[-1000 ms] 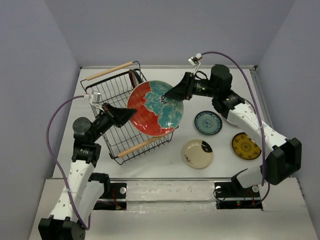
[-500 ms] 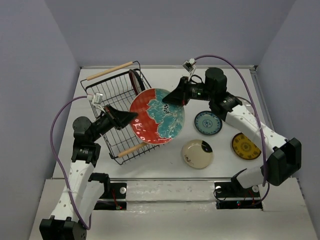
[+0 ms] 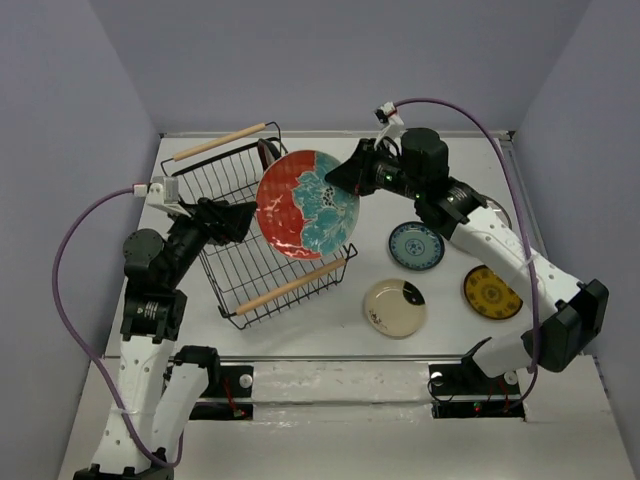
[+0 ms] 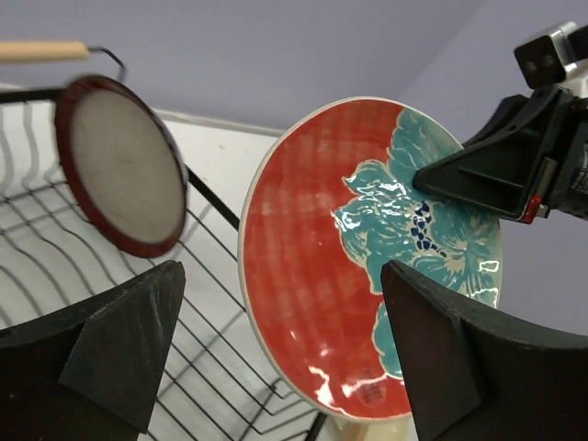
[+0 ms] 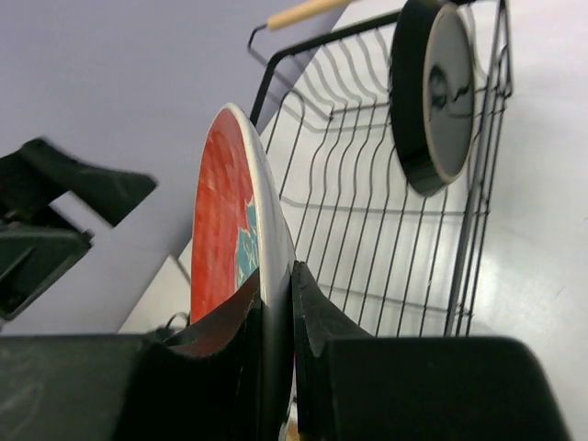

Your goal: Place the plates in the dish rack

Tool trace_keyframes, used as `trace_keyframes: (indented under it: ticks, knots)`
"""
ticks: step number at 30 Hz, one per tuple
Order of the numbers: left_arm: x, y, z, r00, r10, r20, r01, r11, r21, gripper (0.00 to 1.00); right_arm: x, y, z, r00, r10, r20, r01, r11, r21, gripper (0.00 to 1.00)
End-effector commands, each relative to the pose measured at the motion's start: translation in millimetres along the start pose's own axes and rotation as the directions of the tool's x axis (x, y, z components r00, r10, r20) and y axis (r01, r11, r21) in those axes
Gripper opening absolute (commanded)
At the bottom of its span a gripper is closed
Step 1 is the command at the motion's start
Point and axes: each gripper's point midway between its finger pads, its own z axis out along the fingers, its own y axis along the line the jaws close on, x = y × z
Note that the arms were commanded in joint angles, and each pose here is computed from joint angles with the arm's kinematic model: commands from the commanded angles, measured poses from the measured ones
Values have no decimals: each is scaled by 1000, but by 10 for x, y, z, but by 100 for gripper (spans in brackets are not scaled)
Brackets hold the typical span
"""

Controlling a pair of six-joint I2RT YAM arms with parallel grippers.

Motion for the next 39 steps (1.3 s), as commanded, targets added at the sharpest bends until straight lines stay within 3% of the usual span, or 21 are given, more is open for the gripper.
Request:
trace_keyframes:
  ticks: [1,5,7,9,12,20,28,39]
  knots:
    - [-372,231,-139,979,192,63,-172,956,-239,99,-952,488,45,948,-87,305,105,994,-41,7]
    - [-546,422,-270,958,259,120,-189,891,-413,99,-1007,320,439,929,-190,318,163,980,111,7]
    - [-603,491,-371,946,277,169,-169,865,-473,99,-1110,482,538,905,-239,352,199,969,144,7]
    - [-570,513,-398,943,283,176,-168,861,-480,99,-1056,308,791,890,-317,327,237,935,264,7]
    - [-485,542,-394,943,290,163,-180,857,-483,99,-1192,444,920,833,-431,348,295,877,380,7]
    - [-295,527,-371,955,266,130,-181,872,-454,99,-1165,351,1517,706,-657,265,416,688,595,7]
    - [-329,480,-396,953,267,142,-178,875,-449,99,-1045,109,1769,644,-742,187,457,568,684,7]
    - [-328,470,-399,952,269,147,-180,877,-445,99,-941,-77,1934,615,-770,168,449,517,729,7]
